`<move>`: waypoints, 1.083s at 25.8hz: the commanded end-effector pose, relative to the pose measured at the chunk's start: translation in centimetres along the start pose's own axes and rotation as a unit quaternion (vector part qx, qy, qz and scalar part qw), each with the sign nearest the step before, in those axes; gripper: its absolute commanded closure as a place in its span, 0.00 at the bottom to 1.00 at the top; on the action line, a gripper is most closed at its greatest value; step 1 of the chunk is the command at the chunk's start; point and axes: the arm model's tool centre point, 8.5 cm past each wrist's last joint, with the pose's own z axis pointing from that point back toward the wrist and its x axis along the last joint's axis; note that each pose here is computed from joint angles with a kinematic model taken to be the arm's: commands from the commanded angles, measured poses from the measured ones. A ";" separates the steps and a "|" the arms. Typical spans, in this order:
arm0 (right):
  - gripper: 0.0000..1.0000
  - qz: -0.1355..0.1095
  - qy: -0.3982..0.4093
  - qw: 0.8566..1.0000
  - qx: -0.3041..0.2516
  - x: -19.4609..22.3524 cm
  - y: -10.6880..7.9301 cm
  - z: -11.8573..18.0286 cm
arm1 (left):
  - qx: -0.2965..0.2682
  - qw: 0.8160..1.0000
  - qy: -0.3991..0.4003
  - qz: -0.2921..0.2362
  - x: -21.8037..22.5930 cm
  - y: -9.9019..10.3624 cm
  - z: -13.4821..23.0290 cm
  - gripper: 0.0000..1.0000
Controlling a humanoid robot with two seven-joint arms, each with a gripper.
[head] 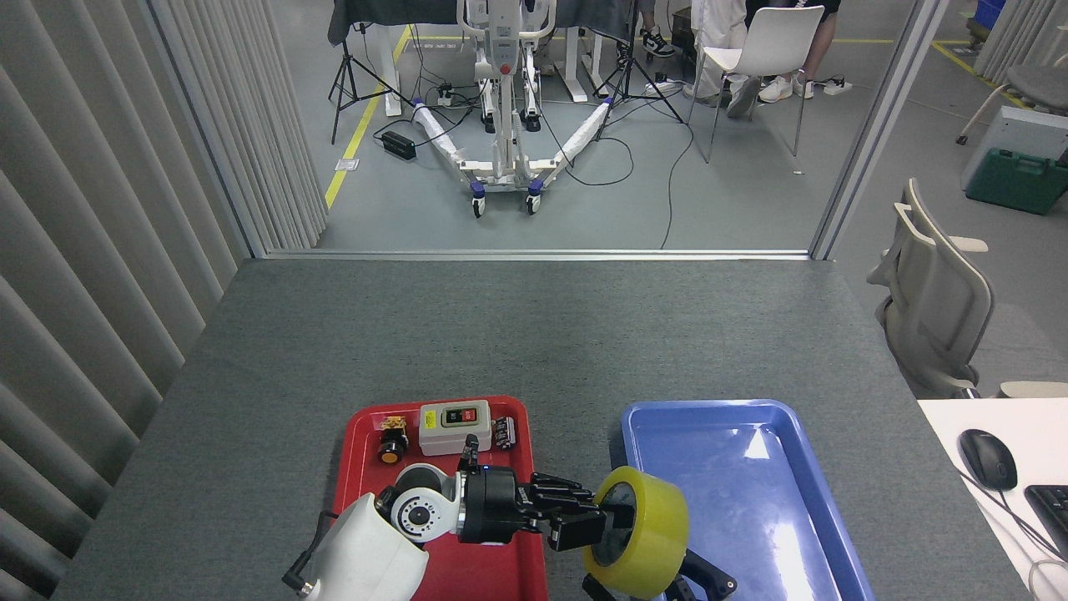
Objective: Place and move tape with both arms
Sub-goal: 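Bring the right gripper up to the tape roll held by the left, then grasp the tape roll with the right gripper and release the left, then lower the tape roll into the blue tray with the right gripper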
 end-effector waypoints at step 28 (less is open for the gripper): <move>0.84 0.049 0.192 0.977 0.076 -13.5 -3.5 6.9 | 0.344 0.800 0.464 -0.161 -1.2 -1.9 17.7 0.00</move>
